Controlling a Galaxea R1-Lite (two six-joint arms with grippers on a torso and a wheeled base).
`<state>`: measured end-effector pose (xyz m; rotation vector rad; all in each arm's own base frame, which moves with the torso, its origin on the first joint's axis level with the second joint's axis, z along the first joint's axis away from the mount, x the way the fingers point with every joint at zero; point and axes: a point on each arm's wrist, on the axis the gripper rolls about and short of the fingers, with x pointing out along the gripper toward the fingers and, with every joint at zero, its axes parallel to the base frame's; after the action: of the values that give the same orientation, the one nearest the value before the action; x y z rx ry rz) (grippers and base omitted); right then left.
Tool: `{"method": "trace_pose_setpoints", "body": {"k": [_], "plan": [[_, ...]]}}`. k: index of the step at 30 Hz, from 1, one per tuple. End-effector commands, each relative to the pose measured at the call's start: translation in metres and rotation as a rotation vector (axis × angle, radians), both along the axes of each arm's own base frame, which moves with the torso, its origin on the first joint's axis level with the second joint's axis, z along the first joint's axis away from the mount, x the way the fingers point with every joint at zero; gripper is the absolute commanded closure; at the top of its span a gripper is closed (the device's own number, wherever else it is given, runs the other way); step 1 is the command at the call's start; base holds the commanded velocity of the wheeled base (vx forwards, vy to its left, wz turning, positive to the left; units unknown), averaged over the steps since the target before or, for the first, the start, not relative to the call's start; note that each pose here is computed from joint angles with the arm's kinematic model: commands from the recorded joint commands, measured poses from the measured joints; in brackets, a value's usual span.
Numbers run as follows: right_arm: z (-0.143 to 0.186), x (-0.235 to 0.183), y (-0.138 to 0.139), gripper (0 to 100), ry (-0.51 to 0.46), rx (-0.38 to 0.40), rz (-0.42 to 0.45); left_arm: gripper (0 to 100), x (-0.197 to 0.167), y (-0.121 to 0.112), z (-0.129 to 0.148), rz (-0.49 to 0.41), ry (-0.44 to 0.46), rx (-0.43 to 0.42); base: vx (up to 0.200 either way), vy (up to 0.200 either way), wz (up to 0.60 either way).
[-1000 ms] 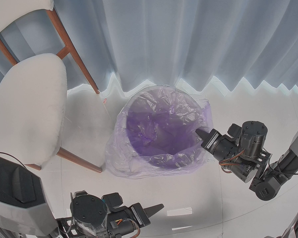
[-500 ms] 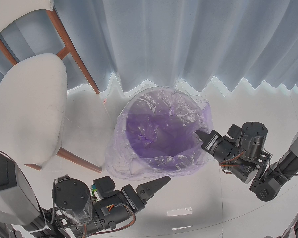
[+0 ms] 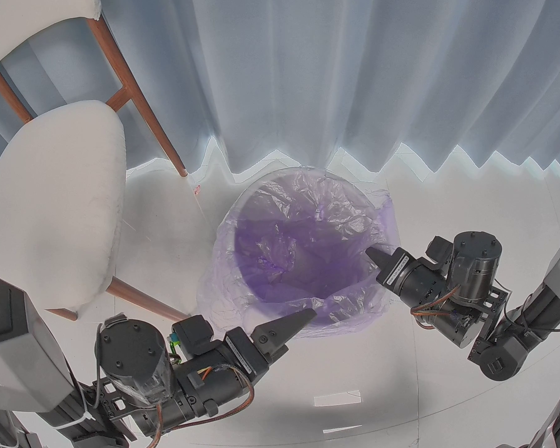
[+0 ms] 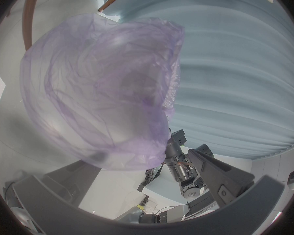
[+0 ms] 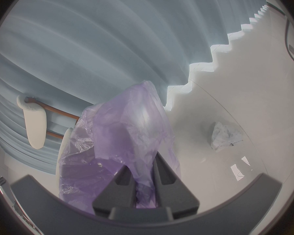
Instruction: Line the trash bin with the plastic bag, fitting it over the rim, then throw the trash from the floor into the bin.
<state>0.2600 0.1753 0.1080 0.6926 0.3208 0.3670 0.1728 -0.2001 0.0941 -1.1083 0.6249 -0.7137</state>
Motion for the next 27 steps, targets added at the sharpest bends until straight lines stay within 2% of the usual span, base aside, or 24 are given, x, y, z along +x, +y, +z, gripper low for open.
{"method": "trace_pose_setpoints", "body": {"k": [1,2,3,10,20,22,27], "plan": [[0.001,0.000,0.001,100,-0.003,0.001,0.002,0,0.004,0.003,0.000,0.019,0.006,-0.006,0.000,0.000,0.00],[0.000,0.000,0.000,100,-0.001,0.000,0.002,0,0.003,0.003,-0.001,0.021,0.011,-0.006,0.000,0.000,0.00],[0.000,0.000,0.000,100,-0.001,0.000,0.002,100,0.003,0.003,-0.001,0.019,0.012,-0.004,0.000,0.000,0.00],[0.000,0.000,0.000,100,-0.001,0.000,0.002,100,0.002,0.005,-0.001,0.022,0.011,-0.002,0.000,0.000,0.00],[0.000,0.002,0.001,100,-0.002,0.006,-0.002,100,-0.004,0.009,-0.009,0.011,0.029,0.046,0.000,0.000,0.00],[0.003,0.003,0.001,100,-0.007,0.020,-0.005,100,-0.006,0.010,-0.016,0.008,0.045,0.076,0.000,0.000,0.00],[0.007,0.006,0.003,100,-0.001,0.080,-0.013,100,-0.010,0.012,-0.039,-0.010,0.057,0.211,0.000,0.000,0.00]]}}
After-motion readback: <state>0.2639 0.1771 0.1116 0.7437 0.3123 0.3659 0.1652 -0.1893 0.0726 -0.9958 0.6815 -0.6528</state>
